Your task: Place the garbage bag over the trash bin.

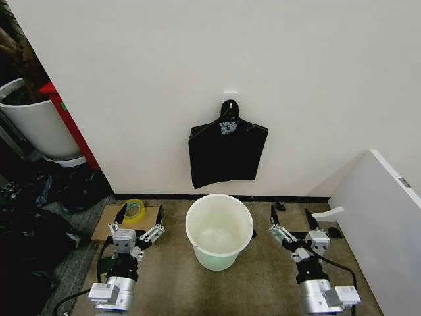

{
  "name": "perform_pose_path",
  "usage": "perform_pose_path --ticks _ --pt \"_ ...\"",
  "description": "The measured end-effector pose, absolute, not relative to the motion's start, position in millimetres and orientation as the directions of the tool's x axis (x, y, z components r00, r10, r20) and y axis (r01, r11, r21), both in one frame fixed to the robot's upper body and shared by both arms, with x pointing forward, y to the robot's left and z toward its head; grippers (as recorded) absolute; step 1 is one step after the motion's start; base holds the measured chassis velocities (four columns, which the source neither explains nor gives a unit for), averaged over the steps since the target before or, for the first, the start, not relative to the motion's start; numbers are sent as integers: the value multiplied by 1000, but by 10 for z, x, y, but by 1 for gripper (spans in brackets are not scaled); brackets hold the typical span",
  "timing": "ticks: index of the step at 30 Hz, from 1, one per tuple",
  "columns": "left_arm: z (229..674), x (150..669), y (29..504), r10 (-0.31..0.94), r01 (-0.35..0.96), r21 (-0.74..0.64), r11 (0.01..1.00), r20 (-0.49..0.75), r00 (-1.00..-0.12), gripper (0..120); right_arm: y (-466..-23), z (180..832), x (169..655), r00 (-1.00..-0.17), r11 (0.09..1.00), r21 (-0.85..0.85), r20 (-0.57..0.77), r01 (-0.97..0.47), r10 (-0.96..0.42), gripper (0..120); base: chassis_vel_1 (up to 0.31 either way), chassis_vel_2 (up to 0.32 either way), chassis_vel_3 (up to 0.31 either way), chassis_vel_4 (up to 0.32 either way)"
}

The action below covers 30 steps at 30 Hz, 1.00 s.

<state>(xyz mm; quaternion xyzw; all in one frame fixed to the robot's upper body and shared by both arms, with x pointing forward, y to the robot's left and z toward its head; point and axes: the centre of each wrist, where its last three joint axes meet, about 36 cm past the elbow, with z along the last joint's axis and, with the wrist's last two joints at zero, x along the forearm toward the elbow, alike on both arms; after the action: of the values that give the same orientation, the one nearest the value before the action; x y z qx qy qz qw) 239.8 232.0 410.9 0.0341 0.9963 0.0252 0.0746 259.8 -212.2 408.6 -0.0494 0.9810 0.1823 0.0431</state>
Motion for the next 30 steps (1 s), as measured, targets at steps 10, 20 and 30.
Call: perform_pose_path --ticks 10,20,30 --pt "4010 2463 2360 96 89 60 994 -130 -987 100 -2134 4298 3279 -957 655 709 -98 -261 -274 100 0 0 0 0" --pt "3981 2399 2390 78 70 70 995 -117 -990 100 -1926 4439 4208 -908 407 851 -173 -333 -381 100 0 0 0 0" --pt "3958 2345 2382 61 53 75 996 -106 -993 100 -1600 4401 4883 -899 300 893 -210 -336 -384 100 0 0 0 0"
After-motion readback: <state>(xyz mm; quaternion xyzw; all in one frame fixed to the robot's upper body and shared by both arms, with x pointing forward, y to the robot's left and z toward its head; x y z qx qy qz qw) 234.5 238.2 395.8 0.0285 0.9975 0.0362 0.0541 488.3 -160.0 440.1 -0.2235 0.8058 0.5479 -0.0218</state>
